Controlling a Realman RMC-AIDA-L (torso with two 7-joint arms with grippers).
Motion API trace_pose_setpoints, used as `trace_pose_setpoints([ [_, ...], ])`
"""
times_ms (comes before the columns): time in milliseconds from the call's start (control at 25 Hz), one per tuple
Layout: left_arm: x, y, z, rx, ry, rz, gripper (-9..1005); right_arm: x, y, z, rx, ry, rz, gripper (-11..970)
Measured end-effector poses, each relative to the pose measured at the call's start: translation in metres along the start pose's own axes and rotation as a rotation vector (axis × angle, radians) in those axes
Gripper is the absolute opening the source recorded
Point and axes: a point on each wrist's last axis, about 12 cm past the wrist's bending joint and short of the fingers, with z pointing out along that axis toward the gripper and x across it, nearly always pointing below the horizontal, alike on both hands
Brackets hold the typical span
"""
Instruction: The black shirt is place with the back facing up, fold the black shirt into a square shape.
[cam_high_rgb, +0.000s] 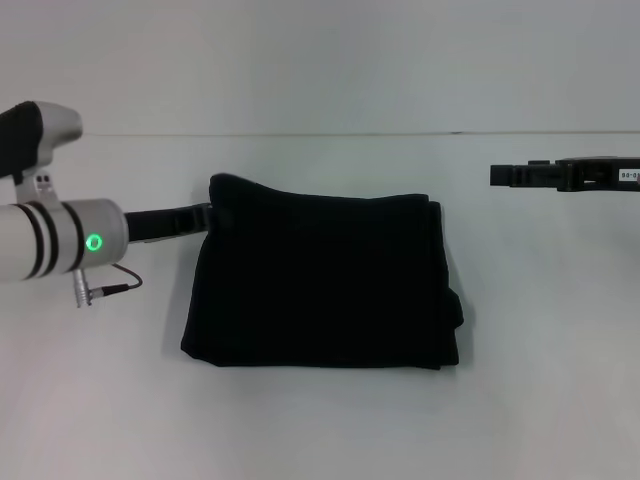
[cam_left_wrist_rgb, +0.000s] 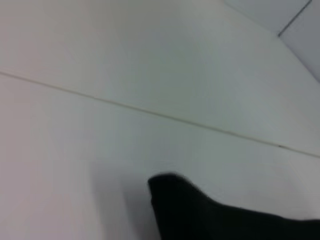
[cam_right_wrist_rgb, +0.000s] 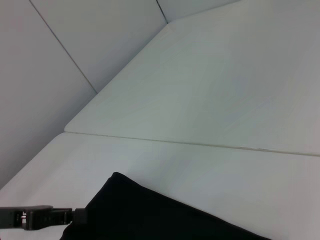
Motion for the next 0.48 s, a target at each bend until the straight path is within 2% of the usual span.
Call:
trace_pose_setpoints([
  [80, -0.005, 0.007, -0.006, -0.020, -0.031, -0.008, 83, 0.000, 0.000, 0.000, 0.000, 0.003, -0.004, 916],
  [240, -0.021, 0.025, -0.027, -0.068, -0.110, -0.026, 241, 0.000, 0.003, -0.001, -0.028, 0.011, -0.047, 892],
  [320, -0.030, 0.027, -0.040, -0.036, -0.130, -0.021, 322, -0.001, 0.007, -0.002, -0.060, 0.005, -0.098, 880],
  [360, -0.034, 0.024, -0.046, -0.005, -0.131, -0.007, 362, -0.002, 0.010, -0.002, -0.085, 0.000, -0.133, 874],
  [480, -0.037, -0.003, -0.059, 0.210, -0.078, 0.145, 484, -0.001, 0.022, 0.001, -0.168, 0.002, -0.247, 856],
])
